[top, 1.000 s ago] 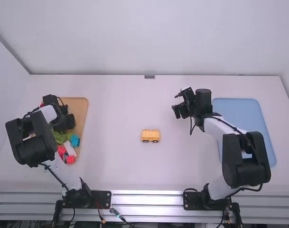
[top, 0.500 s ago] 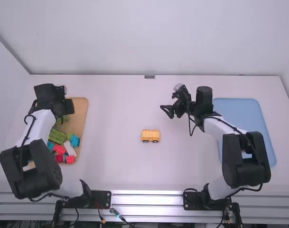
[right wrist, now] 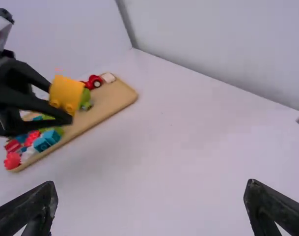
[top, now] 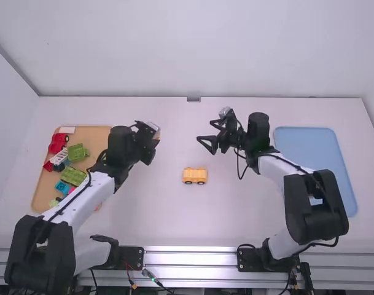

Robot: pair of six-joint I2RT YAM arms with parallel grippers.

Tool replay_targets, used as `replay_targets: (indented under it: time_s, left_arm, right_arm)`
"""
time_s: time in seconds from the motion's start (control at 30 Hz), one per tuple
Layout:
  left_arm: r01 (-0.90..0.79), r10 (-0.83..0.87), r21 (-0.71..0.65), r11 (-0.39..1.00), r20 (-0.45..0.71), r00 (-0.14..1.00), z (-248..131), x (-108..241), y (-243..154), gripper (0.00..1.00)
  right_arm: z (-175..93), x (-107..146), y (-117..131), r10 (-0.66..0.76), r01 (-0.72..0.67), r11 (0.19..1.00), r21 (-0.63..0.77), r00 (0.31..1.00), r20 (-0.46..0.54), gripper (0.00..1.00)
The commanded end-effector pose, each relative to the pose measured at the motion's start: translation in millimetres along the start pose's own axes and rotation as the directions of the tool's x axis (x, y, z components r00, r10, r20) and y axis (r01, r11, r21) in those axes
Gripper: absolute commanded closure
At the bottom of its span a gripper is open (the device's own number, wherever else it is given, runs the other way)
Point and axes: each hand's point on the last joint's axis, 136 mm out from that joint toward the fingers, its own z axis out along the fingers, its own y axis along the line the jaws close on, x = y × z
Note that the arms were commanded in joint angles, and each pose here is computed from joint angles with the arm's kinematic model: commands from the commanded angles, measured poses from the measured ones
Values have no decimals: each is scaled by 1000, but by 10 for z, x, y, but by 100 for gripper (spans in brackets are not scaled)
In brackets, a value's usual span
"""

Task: Assemble lego blocks to make yellow taxi

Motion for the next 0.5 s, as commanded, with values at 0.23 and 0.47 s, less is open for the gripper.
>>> replay_targets:
  time_s: [0.23, 0.47]
  left_arm:
    - [-89, 83, 127, 988, 55, 995, 303, -63, -524, 98]
    - [-47, 32, 175, 984, 87, 996, 474, -105, -756, 98]
  right_arm:
    - [61, 137, 237, 136, -150, 986, 76, 977, 167, 0]
    - [48, 164, 243, 146, -162, 983, 83, 974, 172, 6]
